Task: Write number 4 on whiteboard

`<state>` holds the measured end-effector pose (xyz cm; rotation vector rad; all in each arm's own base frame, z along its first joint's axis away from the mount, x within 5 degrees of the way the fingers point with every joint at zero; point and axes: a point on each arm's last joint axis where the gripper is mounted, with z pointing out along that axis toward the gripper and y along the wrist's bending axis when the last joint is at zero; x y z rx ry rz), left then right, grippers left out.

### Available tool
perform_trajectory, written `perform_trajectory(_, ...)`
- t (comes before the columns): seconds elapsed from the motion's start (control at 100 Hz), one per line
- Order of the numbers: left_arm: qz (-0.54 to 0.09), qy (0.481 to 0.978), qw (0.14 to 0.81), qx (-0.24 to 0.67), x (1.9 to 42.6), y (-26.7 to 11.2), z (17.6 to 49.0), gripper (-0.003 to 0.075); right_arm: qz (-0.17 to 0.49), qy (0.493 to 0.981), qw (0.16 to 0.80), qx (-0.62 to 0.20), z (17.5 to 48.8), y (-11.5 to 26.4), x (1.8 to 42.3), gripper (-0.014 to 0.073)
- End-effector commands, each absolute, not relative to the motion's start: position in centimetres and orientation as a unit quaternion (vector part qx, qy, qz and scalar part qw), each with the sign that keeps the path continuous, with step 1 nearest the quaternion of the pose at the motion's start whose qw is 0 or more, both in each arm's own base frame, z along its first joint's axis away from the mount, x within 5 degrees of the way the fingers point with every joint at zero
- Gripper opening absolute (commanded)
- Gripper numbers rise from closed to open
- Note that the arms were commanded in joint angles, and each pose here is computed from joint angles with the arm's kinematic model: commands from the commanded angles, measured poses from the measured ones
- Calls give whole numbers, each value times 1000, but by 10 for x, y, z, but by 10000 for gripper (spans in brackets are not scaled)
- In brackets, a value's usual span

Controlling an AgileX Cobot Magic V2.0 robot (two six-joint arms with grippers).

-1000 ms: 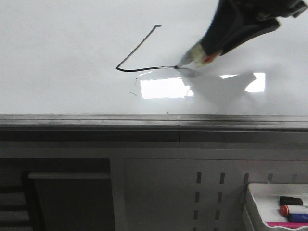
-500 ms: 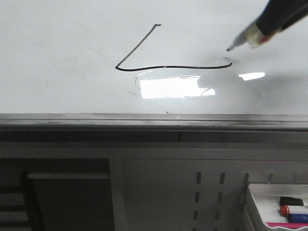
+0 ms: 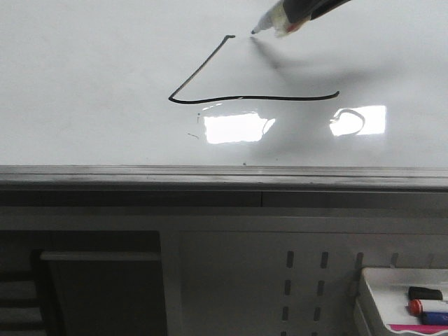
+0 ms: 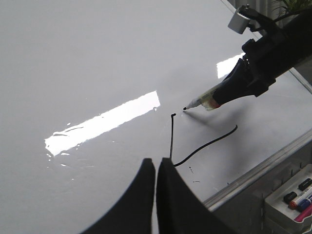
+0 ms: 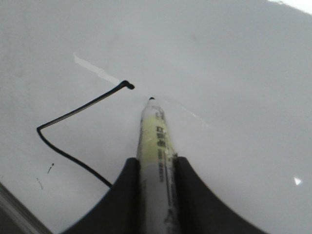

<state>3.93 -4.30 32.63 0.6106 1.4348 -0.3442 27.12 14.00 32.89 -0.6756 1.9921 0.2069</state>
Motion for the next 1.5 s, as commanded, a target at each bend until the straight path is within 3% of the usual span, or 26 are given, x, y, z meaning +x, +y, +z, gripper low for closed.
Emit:
perform_trajectory(0.0,-160,632,718,243,41,-40,338,-20,86,790,548,-260,350,137,278,-43)
perform_trajectory(0.26,-160,632,718,243,41,-40,338,-20,77,835,471,-273,325,137,282,-43)
perform_trajectory(0.55,-160,632,718,243,41,-40,338,-20,110,881,329,-322,289,163,244,-43)
perform_trajectory(0.73,-160,632,718,243,41,-40,338,-20,120,873,334,-334,283,173,237,-43)
perform_trajectory(0.88,-161,633,717,243,40,-40,338,-17,134,853,379,-334,319,171,228,-43)
perform_trajectory(0.95,-164,635,713,248,41,-41,337,34,145,829,420,-338,345,168,216,-43)
perform_trajectory(1.06,-179,660,677,272,48,-48,332,259,153,779,477,-377,377,164,190,-43)
perform_trajectory(1.15,-204,691,625,300,61,-58,328,410,138,750,477,-437,383,164,173,-43)
perform_trajectory(1.35,-261,703,515,415,85,-88,329,372,103,694,438,-562,354,176,154,-43)
perform_trajectory(1.49,-277,682,458,499,99,-110,330,367,113,673,436,-587,329,186,142,-43)
